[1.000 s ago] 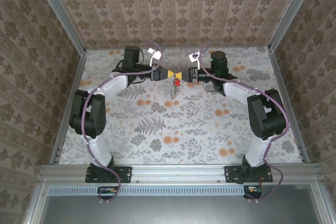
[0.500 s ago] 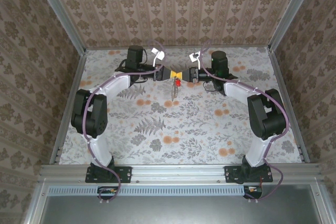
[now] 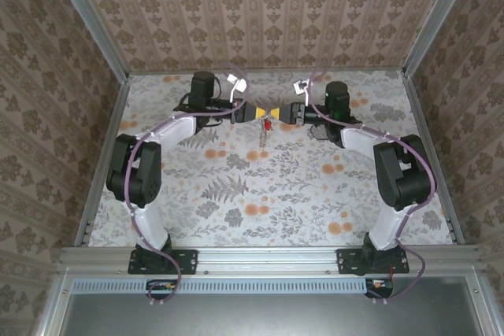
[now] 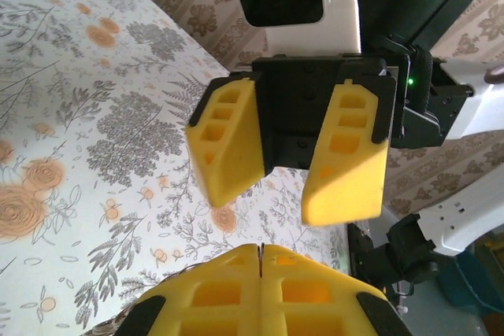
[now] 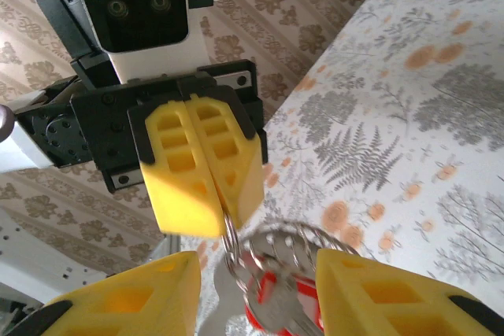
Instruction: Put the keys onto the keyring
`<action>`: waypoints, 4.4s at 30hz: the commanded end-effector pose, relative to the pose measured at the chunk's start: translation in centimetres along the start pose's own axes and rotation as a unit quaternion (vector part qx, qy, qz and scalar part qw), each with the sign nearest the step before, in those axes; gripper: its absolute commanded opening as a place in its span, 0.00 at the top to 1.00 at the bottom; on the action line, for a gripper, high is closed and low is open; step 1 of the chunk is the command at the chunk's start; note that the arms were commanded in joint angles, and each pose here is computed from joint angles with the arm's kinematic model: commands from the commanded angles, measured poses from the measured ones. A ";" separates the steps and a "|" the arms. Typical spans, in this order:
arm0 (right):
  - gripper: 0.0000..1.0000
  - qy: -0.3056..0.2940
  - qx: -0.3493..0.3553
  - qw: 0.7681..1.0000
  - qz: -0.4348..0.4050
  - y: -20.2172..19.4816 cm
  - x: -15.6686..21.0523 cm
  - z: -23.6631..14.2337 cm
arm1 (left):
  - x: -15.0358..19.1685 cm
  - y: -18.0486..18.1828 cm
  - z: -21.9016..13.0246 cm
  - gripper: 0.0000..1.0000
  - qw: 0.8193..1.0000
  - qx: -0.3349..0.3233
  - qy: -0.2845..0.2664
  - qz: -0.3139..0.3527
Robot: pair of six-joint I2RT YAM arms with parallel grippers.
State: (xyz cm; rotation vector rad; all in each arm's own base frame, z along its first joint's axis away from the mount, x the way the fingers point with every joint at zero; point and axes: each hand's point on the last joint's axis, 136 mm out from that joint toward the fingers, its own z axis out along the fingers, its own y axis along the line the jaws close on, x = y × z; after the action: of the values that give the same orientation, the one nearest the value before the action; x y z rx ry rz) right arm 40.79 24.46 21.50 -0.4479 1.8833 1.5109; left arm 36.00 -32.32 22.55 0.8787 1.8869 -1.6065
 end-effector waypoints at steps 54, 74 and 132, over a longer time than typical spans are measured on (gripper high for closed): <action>1.00 -0.021 0.018 0.996 -0.090 2.4 2.8 0.8 | -4.2 -3.6 -0.2 1.00 0.995 0.028 -0.086 0.034; 0.63 -0.002 0.022 0.996 -0.086 2.9 3.4 1.2 | -4.2 -3.5 -0.2 1.00 0.994 0.030 -0.095 0.032; 0.80 -0.152 -0.037 0.988 0.010 5.2 -3.7 0.9 | -3.6 -3.1 0.5 1.00 0.994 0.036 -0.100 0.021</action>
State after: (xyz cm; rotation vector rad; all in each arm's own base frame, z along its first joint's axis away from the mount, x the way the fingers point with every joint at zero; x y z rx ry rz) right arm 40.44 25.70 25.87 -0.1565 1.6663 1.5599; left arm 36.46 -33.31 26.57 0.7240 1.7137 -1.6796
